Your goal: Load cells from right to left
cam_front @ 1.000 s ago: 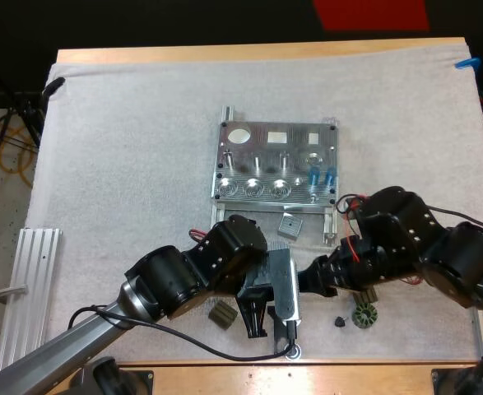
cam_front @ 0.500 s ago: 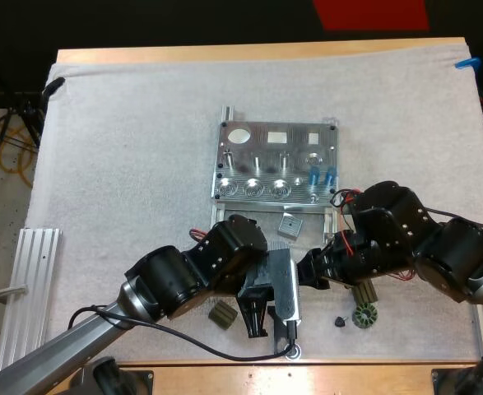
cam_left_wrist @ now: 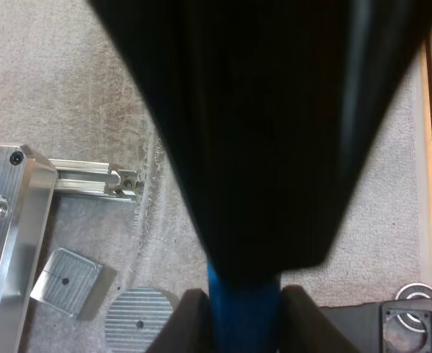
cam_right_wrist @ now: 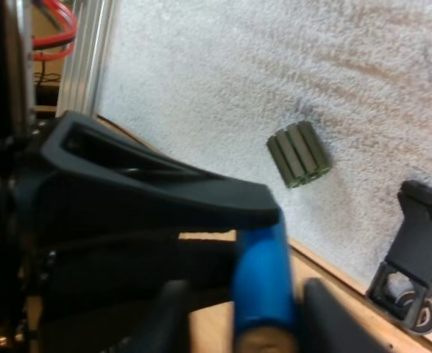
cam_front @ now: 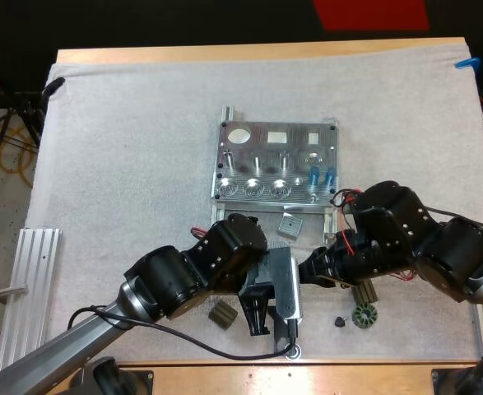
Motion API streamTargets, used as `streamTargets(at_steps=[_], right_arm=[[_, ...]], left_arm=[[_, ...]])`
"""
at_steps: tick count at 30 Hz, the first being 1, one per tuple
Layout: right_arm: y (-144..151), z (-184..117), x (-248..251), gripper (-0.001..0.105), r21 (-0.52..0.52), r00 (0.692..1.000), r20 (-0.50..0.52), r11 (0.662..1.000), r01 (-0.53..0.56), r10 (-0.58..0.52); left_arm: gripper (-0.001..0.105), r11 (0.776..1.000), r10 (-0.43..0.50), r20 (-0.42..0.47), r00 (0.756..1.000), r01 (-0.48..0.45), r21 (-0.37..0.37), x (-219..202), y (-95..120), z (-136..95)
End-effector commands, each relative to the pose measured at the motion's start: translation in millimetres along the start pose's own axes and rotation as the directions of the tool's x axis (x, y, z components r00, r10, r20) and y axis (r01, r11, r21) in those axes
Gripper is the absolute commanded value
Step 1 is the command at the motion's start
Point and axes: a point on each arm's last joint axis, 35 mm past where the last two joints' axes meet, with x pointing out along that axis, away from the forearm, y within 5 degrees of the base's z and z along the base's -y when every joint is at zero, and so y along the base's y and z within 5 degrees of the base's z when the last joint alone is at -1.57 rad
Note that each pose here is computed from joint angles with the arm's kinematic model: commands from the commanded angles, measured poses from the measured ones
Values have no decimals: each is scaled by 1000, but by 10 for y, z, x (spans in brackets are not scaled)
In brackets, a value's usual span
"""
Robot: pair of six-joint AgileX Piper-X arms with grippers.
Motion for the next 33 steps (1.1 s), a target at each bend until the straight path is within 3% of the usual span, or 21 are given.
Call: streamTargets(at_steps=[1,5,12,20,24,27,33], right_arm=[[16,2,-6,13,-15,1000,-3,1000,-23,23],[16,4,-6,0,-31,1000,-1,999,-24,24],[12,2,-6,0,-106,1000,-1,994,-14,14],[-56,-31,-10,0,-232,989,6,962,143,-146],[-59,-37,-11,0,-234,989,2,961,146,-150],[-58,-35,-11,0,-234,989,4,961,146,-149],[-58,-35,-11,0,-240,989,4,960,146,-149]], left_arm=[[0,1000,0,22,1000,0,6,-20,1,23],[0,1000,0,22,1000,0,6,-20,1,23],[0,1000,0,22,1000,0,-9,-20,1,23],[0,1000,2,7,1000,-2,-13,-27,-4,5],[1,1000,-11,12,1000,11,-13,-27,-8,7],[9,1000,-22,15,1000,22,-15,-27,-12,8],[40,999,-22,15,1000,22,-33,-27,-12,8]])
